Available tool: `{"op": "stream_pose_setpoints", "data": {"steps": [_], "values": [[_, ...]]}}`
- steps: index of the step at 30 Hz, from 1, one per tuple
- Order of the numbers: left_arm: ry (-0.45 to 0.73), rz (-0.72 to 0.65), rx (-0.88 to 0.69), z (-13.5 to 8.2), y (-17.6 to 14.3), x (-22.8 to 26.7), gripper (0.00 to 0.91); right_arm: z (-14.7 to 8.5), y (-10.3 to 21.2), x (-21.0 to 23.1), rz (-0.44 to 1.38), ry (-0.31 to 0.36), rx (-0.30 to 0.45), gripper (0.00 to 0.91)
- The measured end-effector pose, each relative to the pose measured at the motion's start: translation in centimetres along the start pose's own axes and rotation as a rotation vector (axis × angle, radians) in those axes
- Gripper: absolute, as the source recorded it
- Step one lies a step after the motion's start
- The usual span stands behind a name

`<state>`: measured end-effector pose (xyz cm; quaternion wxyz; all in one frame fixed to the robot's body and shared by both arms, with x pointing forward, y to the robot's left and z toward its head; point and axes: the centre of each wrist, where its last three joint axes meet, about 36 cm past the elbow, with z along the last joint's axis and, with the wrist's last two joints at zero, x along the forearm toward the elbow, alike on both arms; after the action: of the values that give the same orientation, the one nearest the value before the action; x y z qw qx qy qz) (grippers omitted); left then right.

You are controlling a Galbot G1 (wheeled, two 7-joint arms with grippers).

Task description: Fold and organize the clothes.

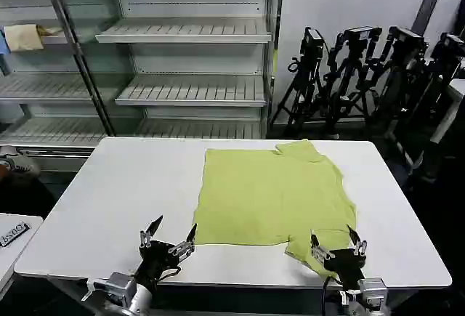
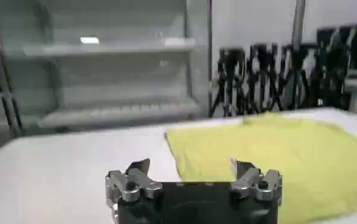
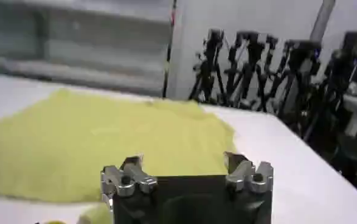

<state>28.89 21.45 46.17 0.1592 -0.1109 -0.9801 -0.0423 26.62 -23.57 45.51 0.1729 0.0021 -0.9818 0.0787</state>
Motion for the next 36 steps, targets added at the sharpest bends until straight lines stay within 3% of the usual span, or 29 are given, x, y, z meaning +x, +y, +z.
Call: {"op": "stream_pose_setpoints", "data": {"steps": [22, 23, 24, 25, 26, 27, 36], "values": [[0.135, 0.059, -0.012, 1.4, -1.8, -4.4, 0.907, 2.0, 0.0, 0.9, -0.023, 0.16, 0.0, 0.907], [0.137, 0.062, -0.011, 1.4, -1.9, -4.6, 0.282, 2.1, 0.0, 0.9, -0.027, 0.165, -0.003, 0.786], [0.139, 0.065, -0.011, 1.4, -1.9, -4.7, 0.081, 2.1, 0.0, 0.9, -0.03, 0.17, -0.006, 0.655], [0.139, 0.068, -0.007, 1.4, -2.0, -4.8, 0.04, 2.2, 0.0, 1.0, -0.032, 0.175, -0.009, 0.443], [0.139, 0.072, -0.001, 1.4, -2.1, -4.9, 0.04, 2.2, 0.0, 1.0, -0.035, 0.178, -0.012, 0.101], [0.138, 0.075, 0.005, 1.3, -2.2, -5.0, 0.04, 2.3, 0.0, 1.0, -0.038, 0.182, -0.015, 0.0], [0.165, 0.112, 0.062, 1.5, -2.3, -5.6, 0.04, 2.5, 0.4, 1.5, -0.066, 0.214, -0.044, 0.0]]}}
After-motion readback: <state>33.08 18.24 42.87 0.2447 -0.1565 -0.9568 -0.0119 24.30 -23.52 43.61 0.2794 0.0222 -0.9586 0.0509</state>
